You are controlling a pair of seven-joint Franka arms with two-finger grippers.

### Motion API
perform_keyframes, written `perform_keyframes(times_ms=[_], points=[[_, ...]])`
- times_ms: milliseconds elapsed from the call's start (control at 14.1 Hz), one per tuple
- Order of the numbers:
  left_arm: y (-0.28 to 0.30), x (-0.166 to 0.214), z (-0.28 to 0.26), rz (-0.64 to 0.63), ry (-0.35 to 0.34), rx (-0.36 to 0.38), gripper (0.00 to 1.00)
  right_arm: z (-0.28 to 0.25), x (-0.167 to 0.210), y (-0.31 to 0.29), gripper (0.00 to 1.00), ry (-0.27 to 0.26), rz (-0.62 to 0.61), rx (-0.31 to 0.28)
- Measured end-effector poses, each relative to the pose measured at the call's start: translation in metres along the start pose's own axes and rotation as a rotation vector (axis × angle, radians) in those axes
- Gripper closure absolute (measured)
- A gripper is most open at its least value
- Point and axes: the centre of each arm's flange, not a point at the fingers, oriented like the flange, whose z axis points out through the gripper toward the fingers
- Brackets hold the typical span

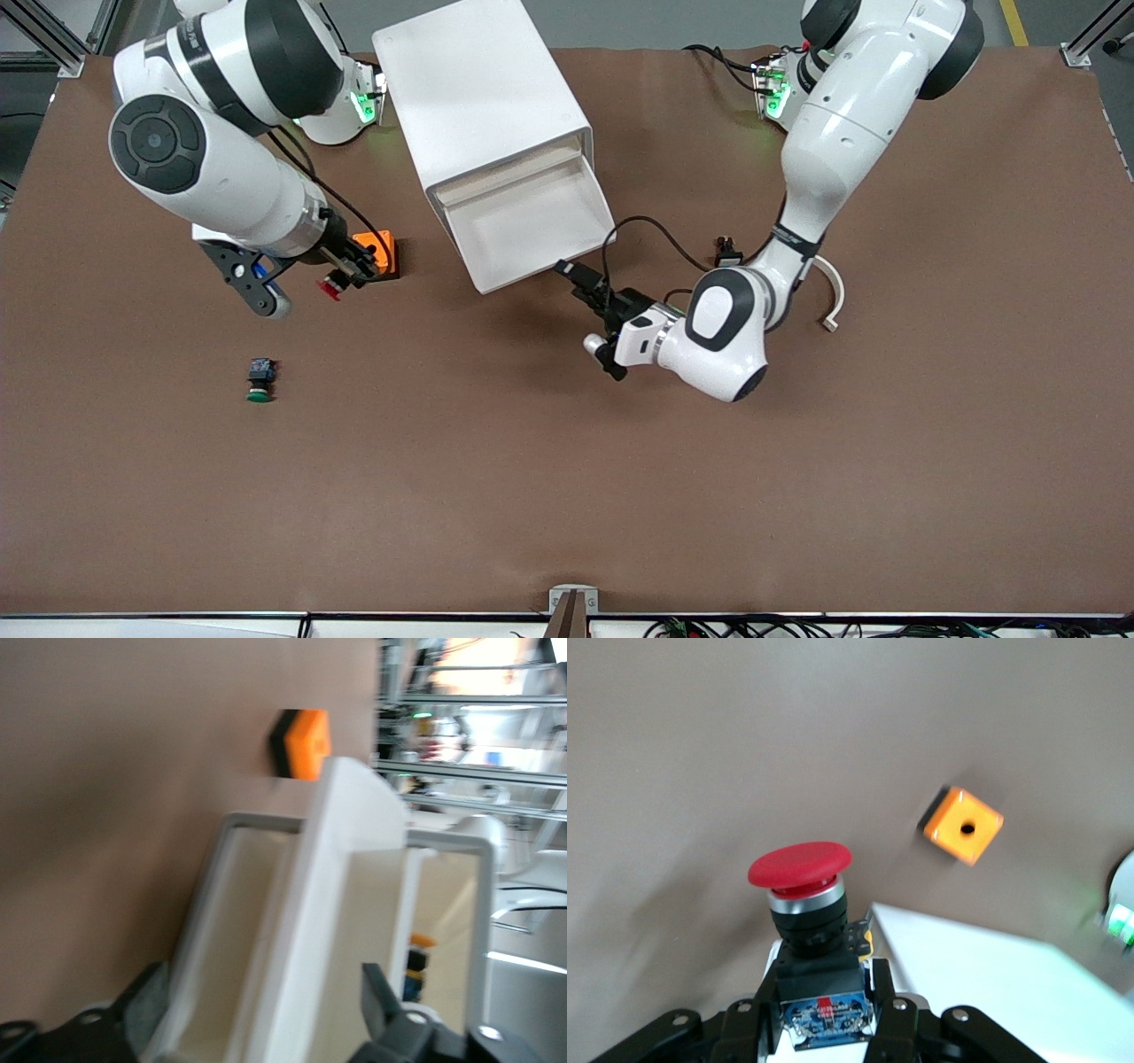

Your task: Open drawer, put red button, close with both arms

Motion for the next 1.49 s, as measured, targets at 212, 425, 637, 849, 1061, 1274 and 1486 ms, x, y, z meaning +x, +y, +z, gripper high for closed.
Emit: perform_keyframes(times_ms=[212,425,637,849,1061,1274,1486], points=[[-0.025,-0.015,-0.063,-0.033,0.006,0.131,0.0,0.01,-0.032,-0.01,0.58,-0.019,0.12,0.0],[-0.046,-0.027,-0.095,-0.054,-0.017,0.245,0.0,0.041,-0.092,-0.025,0.58,-0.002,0.201,-0.006],[-0.047,-0.034,-0.121,-0.088,-0.045,0.401,0.0,0.078,-0.132,-0.034,0.58,0.011,0.272,0.001],[-0.025,-0.041,-0.153,-0.116,-0.039,0.565,0.0,0.12,-0.143,-0.038,0.58,0.018,0.303,0.026],[-0.006,-0.051,-0.185,-0.139,-0.024,0.704,0.0,0.163,-0.161,-0.037,0.58,0.026,0.324,0.062],[0.011,-0.059,-0.206,-0.176,-0.01,0.838,0.0,0.182,-0.185,-0.034,0.58,0.031,0.327,0.071],[0.027,-0.066,-0.227,-0.181,-0.008,0.971,0.0,0.182,-0.189,-0.035,0.58,0.014,0.337,0.082]])
